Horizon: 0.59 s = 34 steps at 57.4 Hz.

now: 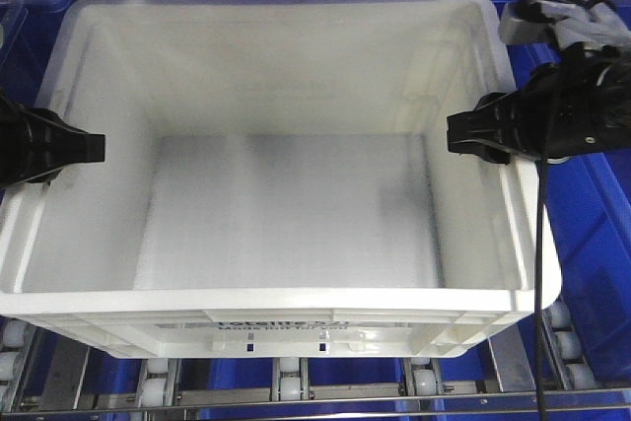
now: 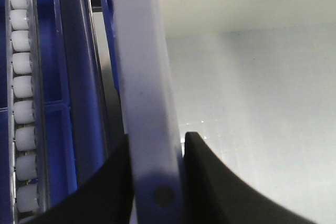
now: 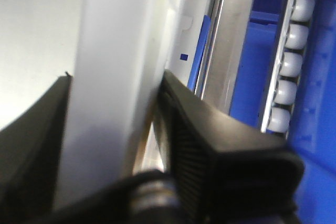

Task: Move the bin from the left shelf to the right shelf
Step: 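Lower the white tote with both grippers onto the empty roller lane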

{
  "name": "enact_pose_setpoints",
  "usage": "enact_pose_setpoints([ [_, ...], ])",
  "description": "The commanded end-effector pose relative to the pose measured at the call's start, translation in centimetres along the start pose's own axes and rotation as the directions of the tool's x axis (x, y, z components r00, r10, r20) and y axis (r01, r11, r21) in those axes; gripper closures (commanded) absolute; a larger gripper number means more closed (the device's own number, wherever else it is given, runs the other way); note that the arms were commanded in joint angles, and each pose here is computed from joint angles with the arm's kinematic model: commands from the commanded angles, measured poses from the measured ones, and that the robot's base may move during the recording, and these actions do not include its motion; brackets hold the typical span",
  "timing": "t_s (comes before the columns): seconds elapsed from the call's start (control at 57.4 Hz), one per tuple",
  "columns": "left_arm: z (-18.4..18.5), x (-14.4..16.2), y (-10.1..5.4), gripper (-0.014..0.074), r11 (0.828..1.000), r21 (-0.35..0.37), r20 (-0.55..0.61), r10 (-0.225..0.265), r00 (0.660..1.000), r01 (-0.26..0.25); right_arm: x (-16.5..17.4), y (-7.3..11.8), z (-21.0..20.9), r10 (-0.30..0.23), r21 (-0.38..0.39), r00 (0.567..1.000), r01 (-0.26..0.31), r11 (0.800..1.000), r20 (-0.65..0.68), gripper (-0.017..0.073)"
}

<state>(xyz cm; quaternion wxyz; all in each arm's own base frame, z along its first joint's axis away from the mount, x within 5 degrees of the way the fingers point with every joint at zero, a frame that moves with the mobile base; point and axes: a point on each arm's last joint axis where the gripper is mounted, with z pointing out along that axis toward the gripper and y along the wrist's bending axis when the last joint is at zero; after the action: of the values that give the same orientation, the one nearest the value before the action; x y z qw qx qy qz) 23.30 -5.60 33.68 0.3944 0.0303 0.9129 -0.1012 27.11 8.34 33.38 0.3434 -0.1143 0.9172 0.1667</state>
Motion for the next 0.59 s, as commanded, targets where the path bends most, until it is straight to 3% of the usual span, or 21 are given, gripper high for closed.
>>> enact_pose_setpoints([
  [0.0,-1.3,-2.0,-0.9,0.06,0.998,0.057,0.162,-0.008,0.987,-0.001,-2.5,0.2,-1.4,-0.036,0.022,0.978,0.032,0.999,0.205,0.0564],
  [0.575,1.6,-1.9,-0.8,0.06,0.999,0.046,0.101,-0.016,0.995,0.011,-2.8,-0.4,0.5,-0.043,0.039,0.979,0.036,0.999,0.199,0.0564],
])
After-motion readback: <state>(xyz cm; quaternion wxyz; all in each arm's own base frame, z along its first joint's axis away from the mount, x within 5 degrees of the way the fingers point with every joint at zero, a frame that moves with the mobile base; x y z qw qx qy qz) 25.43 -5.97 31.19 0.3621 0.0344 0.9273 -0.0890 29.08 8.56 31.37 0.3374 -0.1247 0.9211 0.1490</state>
